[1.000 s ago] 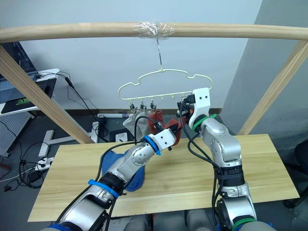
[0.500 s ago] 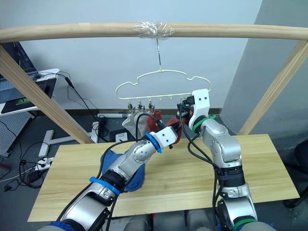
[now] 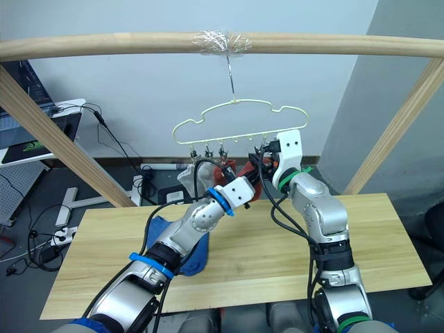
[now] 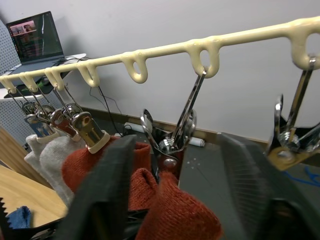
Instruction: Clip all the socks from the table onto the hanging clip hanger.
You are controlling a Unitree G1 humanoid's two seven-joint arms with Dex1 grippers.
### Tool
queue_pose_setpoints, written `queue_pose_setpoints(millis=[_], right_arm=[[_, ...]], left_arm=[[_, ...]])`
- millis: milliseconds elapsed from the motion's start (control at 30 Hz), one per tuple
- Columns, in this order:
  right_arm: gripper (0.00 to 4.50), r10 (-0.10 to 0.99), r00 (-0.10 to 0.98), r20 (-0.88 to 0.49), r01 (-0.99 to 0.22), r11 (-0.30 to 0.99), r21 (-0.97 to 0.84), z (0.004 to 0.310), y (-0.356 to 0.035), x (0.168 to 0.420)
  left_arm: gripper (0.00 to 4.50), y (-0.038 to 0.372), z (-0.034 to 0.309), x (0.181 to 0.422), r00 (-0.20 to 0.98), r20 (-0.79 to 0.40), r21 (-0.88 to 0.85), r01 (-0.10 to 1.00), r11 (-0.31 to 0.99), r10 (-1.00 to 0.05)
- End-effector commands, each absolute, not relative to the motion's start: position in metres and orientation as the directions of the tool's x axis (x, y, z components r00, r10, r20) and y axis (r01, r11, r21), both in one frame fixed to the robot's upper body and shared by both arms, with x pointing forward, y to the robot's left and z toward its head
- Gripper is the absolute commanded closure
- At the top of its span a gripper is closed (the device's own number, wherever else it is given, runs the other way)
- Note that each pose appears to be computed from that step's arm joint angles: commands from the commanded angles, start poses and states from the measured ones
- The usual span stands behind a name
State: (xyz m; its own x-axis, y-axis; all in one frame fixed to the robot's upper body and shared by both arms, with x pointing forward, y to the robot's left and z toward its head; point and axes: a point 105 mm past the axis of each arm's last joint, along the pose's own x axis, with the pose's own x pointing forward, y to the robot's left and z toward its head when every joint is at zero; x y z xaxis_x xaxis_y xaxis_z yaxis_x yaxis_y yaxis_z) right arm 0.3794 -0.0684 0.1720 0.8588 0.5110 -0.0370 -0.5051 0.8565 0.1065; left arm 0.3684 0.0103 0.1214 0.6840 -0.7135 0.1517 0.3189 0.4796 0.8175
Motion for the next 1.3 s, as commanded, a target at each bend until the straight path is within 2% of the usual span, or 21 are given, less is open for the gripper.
queue_pose_setpoints(millis=[33, 133, 233, 333, 467, 567, 667, 933, 1300], right_arm=[[1.36, 0.52, 0.854, 0.007, -0.52, 0.853, 0.045, 0.184, -0.073, 0.372], [1.36, 0.528, 0.849, 0.004, -0.527, 0.847, -0.071, 0.183, -0.08, 0.363], [1.36, 0.536, 0.844, 0.009, -0.531, 0.837, -0.131, 0.184, -0.085, 0.356], [1.36, 0.551, 0.834, 0.024, -0.539, 0.824, -0.175, 0.188, -0.088, 0.346], [1.36, 0.529, 0.845, 0.074, -0.51, 0.84, -0.182, 0.198, -0.094, 0.341], [1.97, 0.482, 0.87, 0.104, -0.465, 0.872, -0.152, 0.2, -0.099, 0.342], [2.96, 0.457, 0.884, 0.102, -0.443, 0.887, -0.129, 0.198, -0.1, 0.346], [2.96, 0.393, 0.917, 0.068, -0.386, 0.918, -0.092, 0.192, -0.1, 0.362], [2.96, 0.354, 0.935, 0.033, -0.351, 0.934, -0.065, 0.188, -0.1, 0.378]], left_arm=[[3.87, 0.005, 0.131, 0.358, 0.632, 0.189, 0.773, 0.376, 0.511, -0.752], [3.05, -0.004, 0.108, 0.346, 0.584, 0.08, 0.692, 0.551, 0.466, -0.808], [2.33, -0.006, 0.102, 0.338, 0.553, 0.045, 0.626, 0.634, 0.455, -0.832], [2.33, -0.001, 0.106, 0.335, 0.55, 0.047, 0.529, 0.694, 0.488, -0.834], [2.33, 0.013, 0.12, 0.321, 0.491, 0.038, 0.424, 0.781, 0.459, -0.87], [2.31, 0.03, 0.129, 0.316, 0.478, 0.007, 0.426, 0.794, 0.435, -0.879], [2.31, 0.044, 0.14, 0.318, 0.489, -0.005, 0.419, 0.793, 0.442, -0.872], [2.31, 0.062, 0.169, 0.315, 0.466, -0.015, 0.412, 0.809, 0.419, -0.885], [2.31, 0.063, 0.186, 0.317, 0.474, 0.008, 0.427, 0.795, 0.431, -0.881]])
